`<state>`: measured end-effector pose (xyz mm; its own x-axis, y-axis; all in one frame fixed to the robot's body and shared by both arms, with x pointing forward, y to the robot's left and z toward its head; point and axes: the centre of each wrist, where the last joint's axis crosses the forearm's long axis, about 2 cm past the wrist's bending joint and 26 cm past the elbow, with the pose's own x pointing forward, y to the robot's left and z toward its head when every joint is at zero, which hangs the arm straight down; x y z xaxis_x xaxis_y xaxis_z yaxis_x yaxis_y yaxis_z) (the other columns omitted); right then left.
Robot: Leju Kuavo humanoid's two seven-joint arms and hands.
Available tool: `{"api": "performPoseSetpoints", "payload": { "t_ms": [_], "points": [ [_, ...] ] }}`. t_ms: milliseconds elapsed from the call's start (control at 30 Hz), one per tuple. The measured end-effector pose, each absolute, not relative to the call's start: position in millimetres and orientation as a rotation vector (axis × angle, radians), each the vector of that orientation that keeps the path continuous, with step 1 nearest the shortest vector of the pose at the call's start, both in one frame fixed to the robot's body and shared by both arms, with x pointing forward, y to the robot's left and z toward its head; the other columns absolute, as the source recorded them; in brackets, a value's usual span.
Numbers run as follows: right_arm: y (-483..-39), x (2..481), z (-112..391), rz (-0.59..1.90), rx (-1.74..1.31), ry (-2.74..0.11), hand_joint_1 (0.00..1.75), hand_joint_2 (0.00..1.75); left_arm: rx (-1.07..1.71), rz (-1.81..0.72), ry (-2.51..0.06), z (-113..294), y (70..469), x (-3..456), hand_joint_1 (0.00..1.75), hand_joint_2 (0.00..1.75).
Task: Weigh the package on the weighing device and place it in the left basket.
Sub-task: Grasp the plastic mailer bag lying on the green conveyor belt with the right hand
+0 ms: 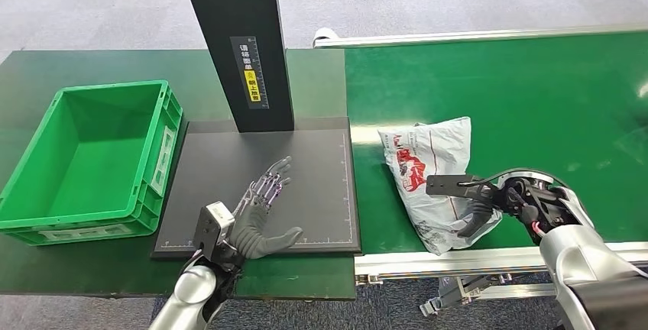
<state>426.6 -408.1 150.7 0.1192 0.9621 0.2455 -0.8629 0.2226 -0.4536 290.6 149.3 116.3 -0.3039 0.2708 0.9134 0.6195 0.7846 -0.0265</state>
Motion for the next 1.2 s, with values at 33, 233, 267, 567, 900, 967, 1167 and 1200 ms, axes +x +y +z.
{"api": "performPoseSetpoints", "payload": {
  "t_ms": [33,233,267,567,900,967,1167,1200],
  "points": [
    [-407.7,426.6,150.6,1.355,-0.219,-0.543,0.58,1.75,-0.676,-0.403,-1.893,115.9,149.1,290.5,0.0,1.75],
    [-404.1,427.5,149.3,1.365,-0.296,-0.542,1.75,1.75,-0.669,-0.396,-1.89,114.5,149.1,290.1,0.0,1.75],
    [-402.9,427.8,148.9,1.359,-0.32,-0.55,1.75,1.75,-0.667,-0.393,-1.89,114.1,149.1,289.7,0.0,1.75],
    [-393.7,428.3,143.2,1.298,-0.481,-0.669,1.75,1.75,-0.649,-0.371,-1.883,109.7,150.7,281.3,0.0,1.75],
    [-378.0,432.7,144.8,1.218,-0.703,-0.852,1.75,1.75,-0.621,-0.178,-1.938,108.8,162.5,266.8,0.0,1.75],
    [-377.5,433.3,146.0,1.199,-0.746,-0.868,1.75,1.75,-0.621,-0.12,-1.952,111.6,165.6,266.3,0.0,1.75],
    [-378.6,434.1,152.5,0.951,-0.893,-1.191,1.75,1.75,-0.577,-0.006,-1.996,120.2,171.5,262.5,0.0,1.75],
    [-379.7,433.4,154.4,0.878,-0.926,-1.297,1.75,1.75,-0.552,0.028,-2.015,123.1,172.4,262.2,0.0,1.75]
  ]
}}
